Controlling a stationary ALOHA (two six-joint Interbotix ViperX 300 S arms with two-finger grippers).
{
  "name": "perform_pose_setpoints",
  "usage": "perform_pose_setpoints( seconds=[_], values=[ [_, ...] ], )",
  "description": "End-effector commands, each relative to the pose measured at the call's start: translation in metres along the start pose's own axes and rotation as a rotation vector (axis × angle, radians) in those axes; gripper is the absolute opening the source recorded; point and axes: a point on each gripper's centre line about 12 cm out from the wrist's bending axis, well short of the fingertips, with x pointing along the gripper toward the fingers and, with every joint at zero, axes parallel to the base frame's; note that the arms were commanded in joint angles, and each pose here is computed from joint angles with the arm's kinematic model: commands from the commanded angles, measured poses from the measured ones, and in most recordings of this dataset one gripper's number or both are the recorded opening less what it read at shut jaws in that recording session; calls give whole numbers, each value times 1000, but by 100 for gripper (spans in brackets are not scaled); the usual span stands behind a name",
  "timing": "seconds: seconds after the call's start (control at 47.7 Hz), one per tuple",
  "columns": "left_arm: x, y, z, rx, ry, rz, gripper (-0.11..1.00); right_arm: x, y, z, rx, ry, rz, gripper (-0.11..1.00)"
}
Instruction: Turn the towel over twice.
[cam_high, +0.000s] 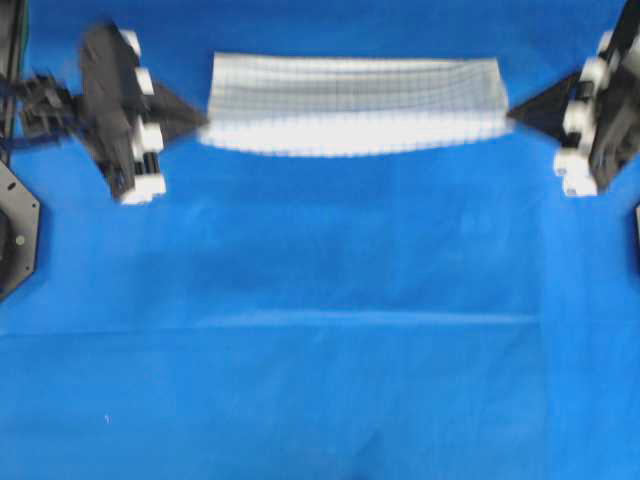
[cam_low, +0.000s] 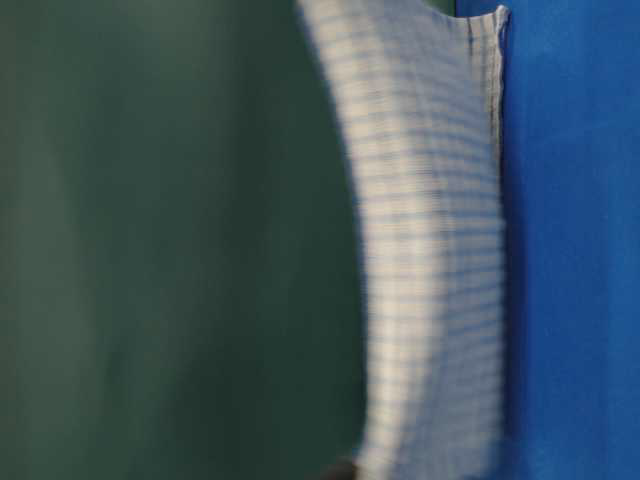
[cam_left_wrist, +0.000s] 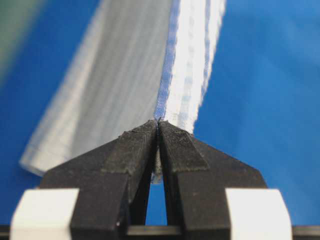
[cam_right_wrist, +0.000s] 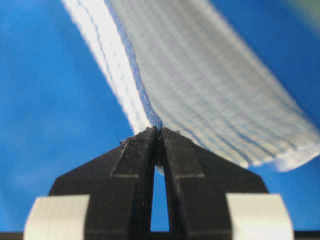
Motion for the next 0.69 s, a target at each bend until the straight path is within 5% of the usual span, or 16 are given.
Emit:
perform_pose_setpoints(
  seconds=[0.0,0.314,0.67],
  values=[
    [11,-26,-11,25,37,-77,2,7,14,-15,17,26,62,5],
    [40,-96,-49,1,155,-251,2,35,61,-86,43,220,196,6],
    [31,-141,-65,-5,209,-362,2,45,102,-115,16,304,270,6]
  ],
)
